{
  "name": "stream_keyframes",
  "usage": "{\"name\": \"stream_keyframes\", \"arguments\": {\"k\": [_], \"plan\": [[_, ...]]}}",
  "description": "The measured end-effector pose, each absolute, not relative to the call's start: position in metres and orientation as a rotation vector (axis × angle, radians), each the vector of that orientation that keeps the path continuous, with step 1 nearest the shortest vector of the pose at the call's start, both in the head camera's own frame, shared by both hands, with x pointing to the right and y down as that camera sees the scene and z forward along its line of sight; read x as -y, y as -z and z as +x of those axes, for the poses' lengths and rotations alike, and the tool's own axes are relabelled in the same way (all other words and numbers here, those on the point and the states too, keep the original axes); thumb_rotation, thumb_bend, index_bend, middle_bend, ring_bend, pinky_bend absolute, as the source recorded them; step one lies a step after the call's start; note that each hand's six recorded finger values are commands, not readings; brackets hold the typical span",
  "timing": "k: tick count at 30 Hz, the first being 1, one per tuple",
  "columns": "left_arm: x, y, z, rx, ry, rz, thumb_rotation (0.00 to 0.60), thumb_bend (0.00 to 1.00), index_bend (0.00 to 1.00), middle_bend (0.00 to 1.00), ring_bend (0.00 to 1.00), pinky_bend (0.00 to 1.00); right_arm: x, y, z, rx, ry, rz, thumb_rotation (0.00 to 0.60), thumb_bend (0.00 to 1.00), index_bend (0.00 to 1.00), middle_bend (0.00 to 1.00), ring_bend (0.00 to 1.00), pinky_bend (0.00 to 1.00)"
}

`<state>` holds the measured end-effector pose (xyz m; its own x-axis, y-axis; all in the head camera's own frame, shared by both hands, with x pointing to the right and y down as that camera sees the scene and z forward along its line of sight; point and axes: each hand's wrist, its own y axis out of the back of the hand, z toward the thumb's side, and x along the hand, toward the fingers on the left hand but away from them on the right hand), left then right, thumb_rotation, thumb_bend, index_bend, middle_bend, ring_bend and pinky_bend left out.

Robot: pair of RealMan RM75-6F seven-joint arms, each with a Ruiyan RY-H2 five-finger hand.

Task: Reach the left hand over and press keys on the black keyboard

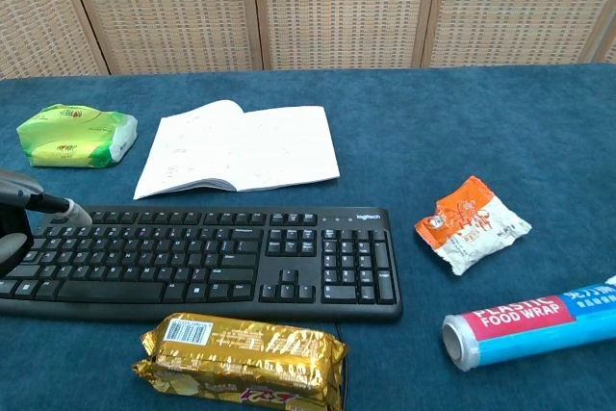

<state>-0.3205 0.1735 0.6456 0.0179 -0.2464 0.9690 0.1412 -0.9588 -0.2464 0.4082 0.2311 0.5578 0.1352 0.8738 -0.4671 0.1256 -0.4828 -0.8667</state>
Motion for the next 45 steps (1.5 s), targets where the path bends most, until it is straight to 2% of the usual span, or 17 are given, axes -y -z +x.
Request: {"name": "stream_keyframes", "arguments": {"k": [36, 45], "plan": [[-0.177, -0.665, -0.320, -0.108, 2.059, -2.018, 0.600, 0.80, 0.00, 0.61, 0.63, 0.38, -0.231, -0.557, 0.409, 0.973, -1.405, -1.737, 0.600, 0.05, 0.00, 0.00, 0.00, 0.00], [-0.175, -0.660, -0.316, -0.136, 2.028, -2.034, 0.600, 0.81, 0.00, 0.61, 0.63, 0.38, -0.231, -0.558, 0.409, 0.968, -1.407, -1.738, 0.600, 0.05, 0.00, 0.00, 0.00, 0.00]]}}
